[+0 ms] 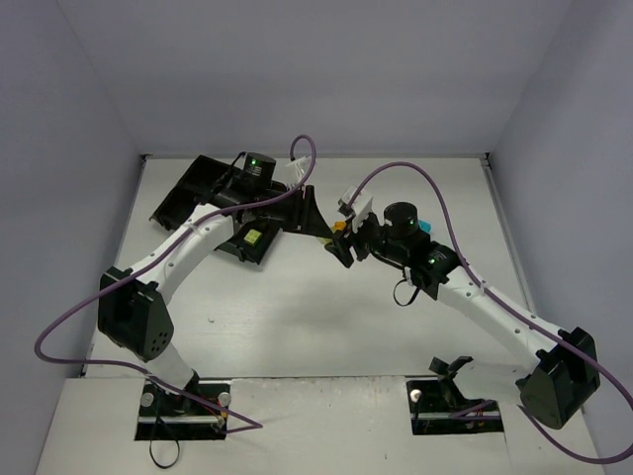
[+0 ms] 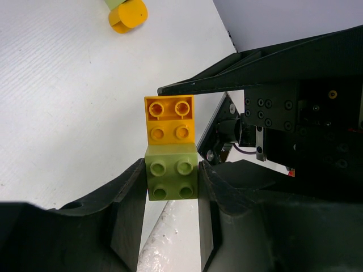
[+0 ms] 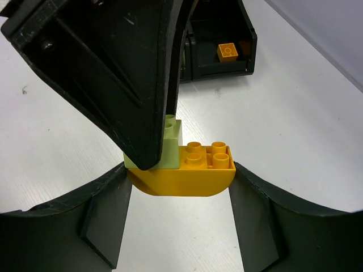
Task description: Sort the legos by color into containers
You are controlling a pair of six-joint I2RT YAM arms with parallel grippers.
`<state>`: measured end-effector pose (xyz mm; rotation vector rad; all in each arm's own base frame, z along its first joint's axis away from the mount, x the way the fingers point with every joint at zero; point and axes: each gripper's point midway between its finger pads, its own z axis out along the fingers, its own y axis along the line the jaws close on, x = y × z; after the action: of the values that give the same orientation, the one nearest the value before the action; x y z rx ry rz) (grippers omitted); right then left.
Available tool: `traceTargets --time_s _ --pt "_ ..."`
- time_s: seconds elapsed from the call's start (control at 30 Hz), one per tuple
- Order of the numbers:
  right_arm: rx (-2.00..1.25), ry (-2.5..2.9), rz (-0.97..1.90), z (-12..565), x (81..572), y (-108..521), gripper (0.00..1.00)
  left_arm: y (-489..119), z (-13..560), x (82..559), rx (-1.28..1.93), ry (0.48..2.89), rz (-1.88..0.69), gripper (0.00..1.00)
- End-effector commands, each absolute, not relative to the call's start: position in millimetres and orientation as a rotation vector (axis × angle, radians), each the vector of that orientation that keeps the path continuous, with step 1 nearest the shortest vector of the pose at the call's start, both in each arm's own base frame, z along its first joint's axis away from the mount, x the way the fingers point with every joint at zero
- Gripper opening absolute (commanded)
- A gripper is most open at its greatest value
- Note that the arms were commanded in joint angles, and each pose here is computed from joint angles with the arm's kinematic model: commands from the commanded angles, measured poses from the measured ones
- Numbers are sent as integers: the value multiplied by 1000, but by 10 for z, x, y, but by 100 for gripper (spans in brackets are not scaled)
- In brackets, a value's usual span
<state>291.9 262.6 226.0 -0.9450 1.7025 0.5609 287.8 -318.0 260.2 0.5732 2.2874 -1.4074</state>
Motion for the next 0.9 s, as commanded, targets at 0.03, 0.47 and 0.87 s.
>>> traceTargets --time_s 0.03,0.47,0.87 --pt "-935 1606 553 2455 3010 2693 16 -3231 2927 2859 656 2167 -1454 2" --pt "-917 1741 512 1998 2923 2511 0 -2974 2949 3057 608 2193 -1390 2" --pt "-864 1794 474 1902 3019 2427 0 -2556 2880 3492 460 2196 -1190 4"
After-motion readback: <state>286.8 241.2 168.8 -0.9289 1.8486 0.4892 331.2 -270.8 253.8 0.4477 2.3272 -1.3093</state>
